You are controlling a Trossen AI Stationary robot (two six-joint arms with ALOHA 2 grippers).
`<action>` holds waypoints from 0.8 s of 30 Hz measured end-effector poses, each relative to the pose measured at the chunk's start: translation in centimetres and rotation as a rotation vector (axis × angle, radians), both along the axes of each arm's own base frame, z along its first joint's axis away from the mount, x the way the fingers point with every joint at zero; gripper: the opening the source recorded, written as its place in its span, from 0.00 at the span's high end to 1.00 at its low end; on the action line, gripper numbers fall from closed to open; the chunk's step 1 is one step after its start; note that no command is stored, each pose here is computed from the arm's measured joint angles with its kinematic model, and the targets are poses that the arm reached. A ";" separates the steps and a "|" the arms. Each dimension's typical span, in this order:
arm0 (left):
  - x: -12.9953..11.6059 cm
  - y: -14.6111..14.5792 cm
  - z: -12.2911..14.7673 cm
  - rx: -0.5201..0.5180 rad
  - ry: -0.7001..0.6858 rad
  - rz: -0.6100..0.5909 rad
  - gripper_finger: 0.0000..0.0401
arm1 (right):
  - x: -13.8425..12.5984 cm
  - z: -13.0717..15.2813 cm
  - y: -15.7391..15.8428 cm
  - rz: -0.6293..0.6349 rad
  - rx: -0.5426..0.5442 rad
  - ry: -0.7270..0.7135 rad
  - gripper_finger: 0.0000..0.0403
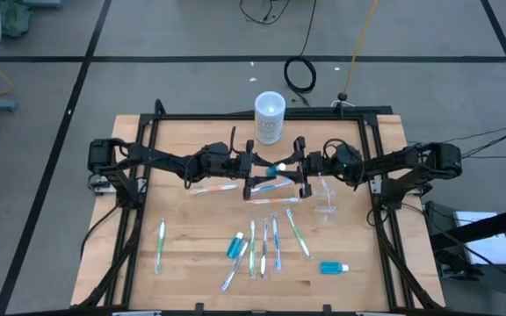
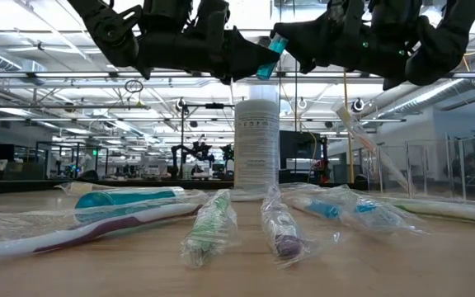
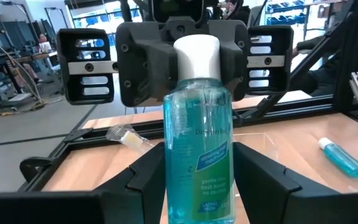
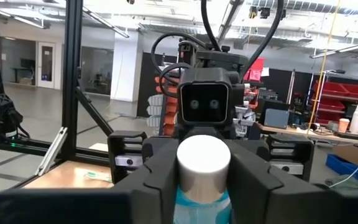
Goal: Pick & Place toothbrushing station
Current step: Put the left mouthwash into the transparent organizer
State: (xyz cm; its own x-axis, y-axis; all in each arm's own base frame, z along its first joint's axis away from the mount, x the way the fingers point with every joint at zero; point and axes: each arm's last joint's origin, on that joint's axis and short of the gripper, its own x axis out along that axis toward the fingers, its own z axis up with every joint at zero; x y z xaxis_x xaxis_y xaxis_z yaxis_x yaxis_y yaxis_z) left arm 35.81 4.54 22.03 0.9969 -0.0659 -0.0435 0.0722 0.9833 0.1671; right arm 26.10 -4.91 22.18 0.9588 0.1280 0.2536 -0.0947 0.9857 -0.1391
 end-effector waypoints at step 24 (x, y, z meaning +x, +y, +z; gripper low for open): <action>0.1 -0.9 -0.2 0.027 0.025 0.107 0.26 | -0.8 0.2 -1.4 0.008 0.259 0.095 0.78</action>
